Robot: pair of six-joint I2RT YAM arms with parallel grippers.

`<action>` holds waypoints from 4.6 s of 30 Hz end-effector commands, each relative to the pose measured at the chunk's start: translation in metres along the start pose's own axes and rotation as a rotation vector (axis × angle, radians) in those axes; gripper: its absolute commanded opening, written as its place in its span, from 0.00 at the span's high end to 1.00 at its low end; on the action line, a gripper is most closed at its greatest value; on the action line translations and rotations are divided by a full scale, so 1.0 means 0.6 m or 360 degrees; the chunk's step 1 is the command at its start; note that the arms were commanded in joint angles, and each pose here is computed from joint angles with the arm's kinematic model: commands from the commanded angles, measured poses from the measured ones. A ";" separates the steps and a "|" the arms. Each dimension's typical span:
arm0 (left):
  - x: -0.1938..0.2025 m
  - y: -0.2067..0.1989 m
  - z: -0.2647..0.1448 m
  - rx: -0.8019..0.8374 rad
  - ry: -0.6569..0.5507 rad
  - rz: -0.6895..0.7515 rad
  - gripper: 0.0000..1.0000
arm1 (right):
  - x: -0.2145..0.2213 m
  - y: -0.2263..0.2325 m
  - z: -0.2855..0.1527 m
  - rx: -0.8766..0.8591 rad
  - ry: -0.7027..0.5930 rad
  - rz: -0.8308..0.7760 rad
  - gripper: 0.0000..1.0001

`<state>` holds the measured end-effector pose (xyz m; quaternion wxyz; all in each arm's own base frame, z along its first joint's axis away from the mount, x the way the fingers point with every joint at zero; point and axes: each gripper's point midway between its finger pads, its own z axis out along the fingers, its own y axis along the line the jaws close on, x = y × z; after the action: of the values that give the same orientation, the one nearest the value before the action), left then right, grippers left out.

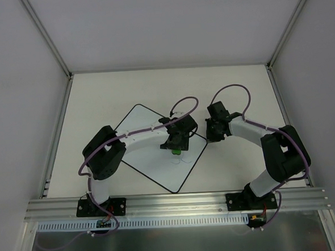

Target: Erase the whiteboard

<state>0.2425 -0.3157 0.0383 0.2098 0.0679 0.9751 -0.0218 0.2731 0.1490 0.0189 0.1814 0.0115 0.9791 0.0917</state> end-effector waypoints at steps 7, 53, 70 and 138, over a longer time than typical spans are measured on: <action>-0.034 -0.002 -0.001 0.0120 -0.0289 -0.0062 0.35 | 0.028 -0.012 0.003 0.0009 0.0080 0.0006 1.00; -0.110 -0.072 0.080 0.0326 -0.0285 0.0108 1.00 | 0.029 -0.010 0.000 -0.0007 0.0077 -0.0004 1.00; 0.047 0.005 0.068 -0.0036 0.0057 0.0090 1.00 | 0.026 -0.009 -0.003 -0.0012 0.0069 0.0003 1.00; 0.140 -0.061 0.027 0.0082 0.0314 0.0142 1.00 | 0.024 -0.015 -0.005 -0.0022 0.0065 0.0035 1.00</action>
<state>0.1982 -0.3742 0.0210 0.1945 0.1399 0.9674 -0.0824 0.2716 0.1478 0.0192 0.1811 0.0168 0.9771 0.1105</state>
